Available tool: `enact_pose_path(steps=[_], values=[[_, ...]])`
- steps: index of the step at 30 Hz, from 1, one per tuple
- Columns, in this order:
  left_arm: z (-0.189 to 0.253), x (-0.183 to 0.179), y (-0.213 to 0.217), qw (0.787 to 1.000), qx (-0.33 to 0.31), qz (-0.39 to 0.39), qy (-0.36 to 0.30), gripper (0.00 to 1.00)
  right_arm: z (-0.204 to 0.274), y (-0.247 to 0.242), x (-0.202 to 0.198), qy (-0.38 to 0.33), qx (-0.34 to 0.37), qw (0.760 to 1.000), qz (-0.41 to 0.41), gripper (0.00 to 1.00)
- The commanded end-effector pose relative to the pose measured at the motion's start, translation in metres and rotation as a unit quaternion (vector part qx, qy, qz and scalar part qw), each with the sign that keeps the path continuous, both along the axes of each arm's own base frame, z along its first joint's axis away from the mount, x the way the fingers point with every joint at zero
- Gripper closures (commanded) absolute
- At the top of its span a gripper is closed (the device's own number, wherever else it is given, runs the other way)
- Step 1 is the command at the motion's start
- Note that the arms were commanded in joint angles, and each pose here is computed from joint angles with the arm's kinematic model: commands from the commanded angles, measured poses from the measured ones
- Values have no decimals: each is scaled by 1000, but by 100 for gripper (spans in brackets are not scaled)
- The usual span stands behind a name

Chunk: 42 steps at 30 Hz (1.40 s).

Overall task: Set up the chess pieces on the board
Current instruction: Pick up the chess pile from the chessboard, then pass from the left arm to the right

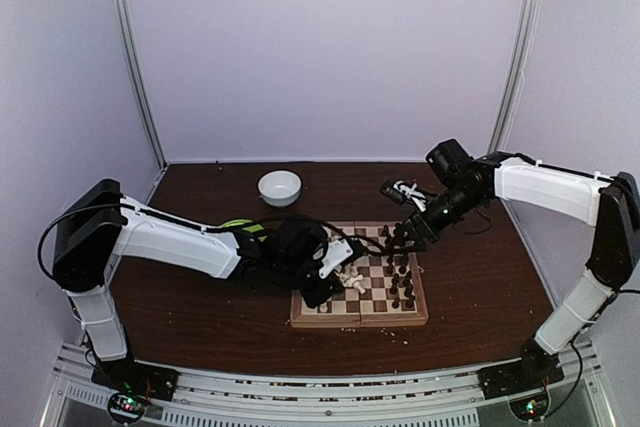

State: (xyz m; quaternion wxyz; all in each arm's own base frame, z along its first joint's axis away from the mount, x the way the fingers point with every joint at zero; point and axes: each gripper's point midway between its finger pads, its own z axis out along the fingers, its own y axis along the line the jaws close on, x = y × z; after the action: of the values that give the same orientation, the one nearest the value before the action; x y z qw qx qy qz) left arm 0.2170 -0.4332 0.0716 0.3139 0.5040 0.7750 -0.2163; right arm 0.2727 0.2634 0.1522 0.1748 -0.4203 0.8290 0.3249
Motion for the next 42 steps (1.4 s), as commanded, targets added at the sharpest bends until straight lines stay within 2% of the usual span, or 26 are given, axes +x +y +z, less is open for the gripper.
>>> enact_pose_path(steps=[1, 6, 12, 22, 33, 42], values=[[30, 7, -12, 998, -64, 21, -20, 100, 0, 17, -18, 105, 29, 994, 12, 39], [37, 9, -10, 995, -92, 40, -20, 100, -13, 33, -28, 168, 29, 985, 19, 45], [42, 8, -8, 992, -117, 53, -16, 100, -25, 47, -35, 184, 15, 982, 26, 51], [47, 7, -8, 991, -126, 49, -18, 100, -36, 64, -21, 203, 8, 979, 3, 53], [45, 5, -8, 991, -127, 46, -16, 100, -39, 79, -20, 245, 42, 969, 6, 63], [42, 5, -9, 991, -124, 44, -12, 100, -37, 83, -18, 255, 59, 965, 6, 64]])
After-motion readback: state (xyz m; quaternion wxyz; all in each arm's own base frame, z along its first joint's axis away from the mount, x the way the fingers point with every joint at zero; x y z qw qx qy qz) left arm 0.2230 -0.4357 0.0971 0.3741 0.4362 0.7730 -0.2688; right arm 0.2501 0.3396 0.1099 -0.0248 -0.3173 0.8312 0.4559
